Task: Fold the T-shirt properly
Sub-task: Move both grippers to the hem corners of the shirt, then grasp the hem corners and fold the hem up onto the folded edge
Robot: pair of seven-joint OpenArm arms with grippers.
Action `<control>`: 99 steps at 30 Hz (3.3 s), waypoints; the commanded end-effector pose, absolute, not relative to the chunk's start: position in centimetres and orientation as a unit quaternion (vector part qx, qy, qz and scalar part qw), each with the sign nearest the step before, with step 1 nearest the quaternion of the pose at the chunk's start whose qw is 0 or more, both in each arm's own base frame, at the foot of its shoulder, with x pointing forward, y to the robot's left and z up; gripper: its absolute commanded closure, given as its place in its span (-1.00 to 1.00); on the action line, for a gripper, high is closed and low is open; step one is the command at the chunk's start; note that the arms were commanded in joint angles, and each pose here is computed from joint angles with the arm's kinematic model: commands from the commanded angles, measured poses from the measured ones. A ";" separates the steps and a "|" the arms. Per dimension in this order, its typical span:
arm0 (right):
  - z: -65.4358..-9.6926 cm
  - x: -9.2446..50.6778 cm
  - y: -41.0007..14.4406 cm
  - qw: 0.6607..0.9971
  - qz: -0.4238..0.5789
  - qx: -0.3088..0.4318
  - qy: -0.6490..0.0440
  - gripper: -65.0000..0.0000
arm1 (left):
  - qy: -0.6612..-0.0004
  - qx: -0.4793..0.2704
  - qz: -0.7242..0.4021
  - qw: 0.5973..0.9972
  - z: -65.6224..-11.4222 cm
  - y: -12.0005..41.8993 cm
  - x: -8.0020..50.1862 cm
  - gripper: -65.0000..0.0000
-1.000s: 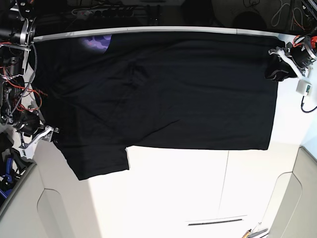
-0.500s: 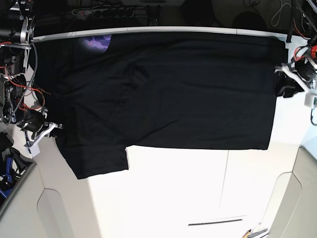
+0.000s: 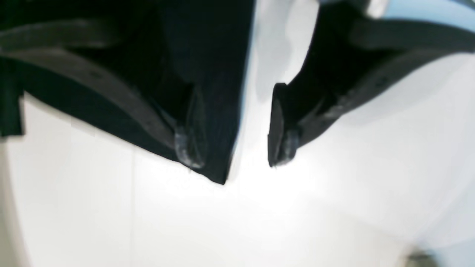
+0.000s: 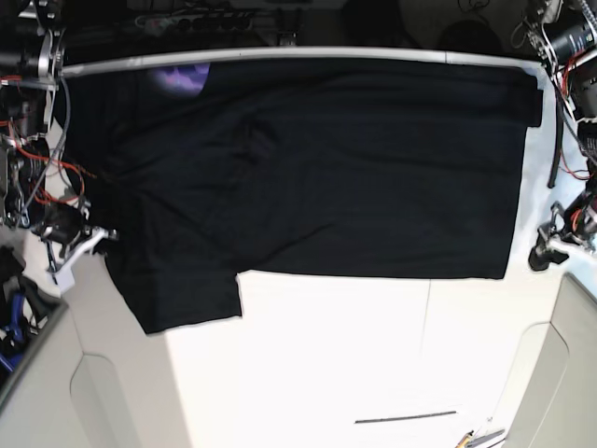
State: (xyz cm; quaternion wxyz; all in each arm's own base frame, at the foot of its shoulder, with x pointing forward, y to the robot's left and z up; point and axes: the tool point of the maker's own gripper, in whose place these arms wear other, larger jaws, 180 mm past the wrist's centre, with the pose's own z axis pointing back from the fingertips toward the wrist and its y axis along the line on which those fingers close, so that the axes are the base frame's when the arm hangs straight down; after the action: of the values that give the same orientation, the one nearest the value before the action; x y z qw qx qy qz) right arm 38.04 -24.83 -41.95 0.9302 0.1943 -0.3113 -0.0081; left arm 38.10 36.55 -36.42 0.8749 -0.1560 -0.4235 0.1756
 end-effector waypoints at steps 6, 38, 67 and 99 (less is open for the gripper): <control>-40.5 39.2 -25.7 0.925 -0.003 0.186 -0.331 1.00 | -0.415 -0.161 0.168 0.880 -36.6 35.6 42.3 0.07; -31.6 40.6 -23.2 0.907 0.103 0.167 -0.372 1.00 | -0.419 -0.174 0.079 0.888 -32.8 34.7 43.2 1.00; -29.0 30.5 -23.7 0.890 0.129 0.172 -0.402 1.00 | -0.423 -0.244 0.059 0.870 -30.2 34.5 34.4 1.00; -34.6 19.8 -29.4 0.956 0.052 0.116 -0.265 1.00 | -0.310 -0.232 0.089 0.918 -35.5 35.6 22.6 1.00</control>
State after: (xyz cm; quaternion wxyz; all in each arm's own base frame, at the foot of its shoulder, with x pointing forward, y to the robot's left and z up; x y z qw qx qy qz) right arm 19.40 -28.56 -35.52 0.9566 0.1316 -0.2557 0.0470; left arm 21.46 34.72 -37.31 0.9229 -0.2407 -0.2828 0.1013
